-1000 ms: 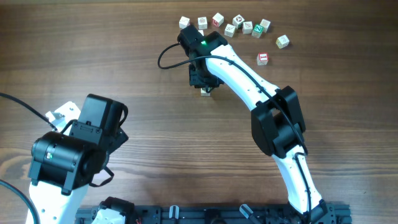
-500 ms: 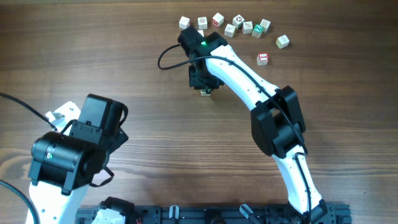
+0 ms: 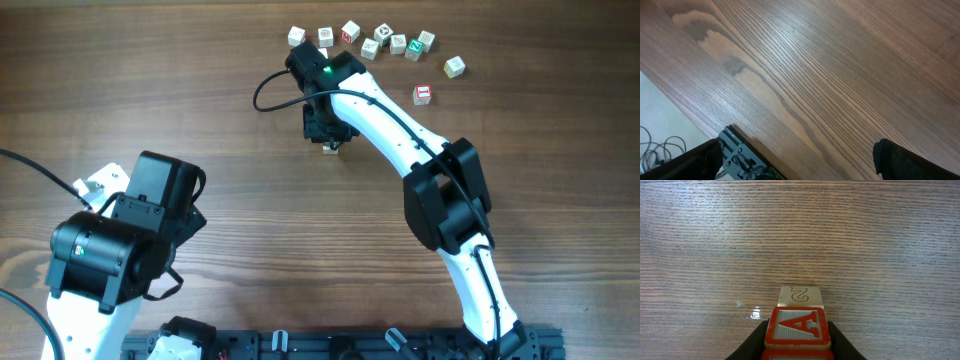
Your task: Form a tower
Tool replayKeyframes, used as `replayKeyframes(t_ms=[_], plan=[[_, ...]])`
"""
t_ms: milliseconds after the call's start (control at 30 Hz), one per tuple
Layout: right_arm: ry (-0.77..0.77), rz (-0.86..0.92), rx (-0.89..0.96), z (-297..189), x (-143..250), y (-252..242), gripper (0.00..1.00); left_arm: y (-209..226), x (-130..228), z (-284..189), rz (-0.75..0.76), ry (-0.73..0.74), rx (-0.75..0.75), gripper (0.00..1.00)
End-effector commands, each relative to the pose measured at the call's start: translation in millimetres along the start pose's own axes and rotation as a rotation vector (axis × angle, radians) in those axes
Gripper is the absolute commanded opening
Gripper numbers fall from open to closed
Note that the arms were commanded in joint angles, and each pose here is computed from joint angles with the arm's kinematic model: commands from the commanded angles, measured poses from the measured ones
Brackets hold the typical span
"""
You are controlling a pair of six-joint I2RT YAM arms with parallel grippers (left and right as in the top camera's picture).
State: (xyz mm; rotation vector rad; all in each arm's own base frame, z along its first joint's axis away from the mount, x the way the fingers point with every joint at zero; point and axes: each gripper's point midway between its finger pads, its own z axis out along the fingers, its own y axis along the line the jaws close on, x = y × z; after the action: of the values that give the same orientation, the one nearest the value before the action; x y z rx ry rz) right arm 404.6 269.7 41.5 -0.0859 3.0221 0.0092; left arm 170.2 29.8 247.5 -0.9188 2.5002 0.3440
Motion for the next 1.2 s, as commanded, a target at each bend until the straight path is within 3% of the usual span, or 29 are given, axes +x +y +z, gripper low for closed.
replayKeyframes(t_ms=[0, 1167], plan=[[-0.006, -0.008, -0.015, -8.1, 2.5, 3.0, 0.05, 1.5, -0.7, -0.3, -0.026, -0.003, -0.001, 1.00], [0.015, -0.023, -0.002, 2.0, 5.8, 1.6, 0.04, 1.5, -0.7, -0.3, -0.026, -0.003, -0.001, 1.00]])
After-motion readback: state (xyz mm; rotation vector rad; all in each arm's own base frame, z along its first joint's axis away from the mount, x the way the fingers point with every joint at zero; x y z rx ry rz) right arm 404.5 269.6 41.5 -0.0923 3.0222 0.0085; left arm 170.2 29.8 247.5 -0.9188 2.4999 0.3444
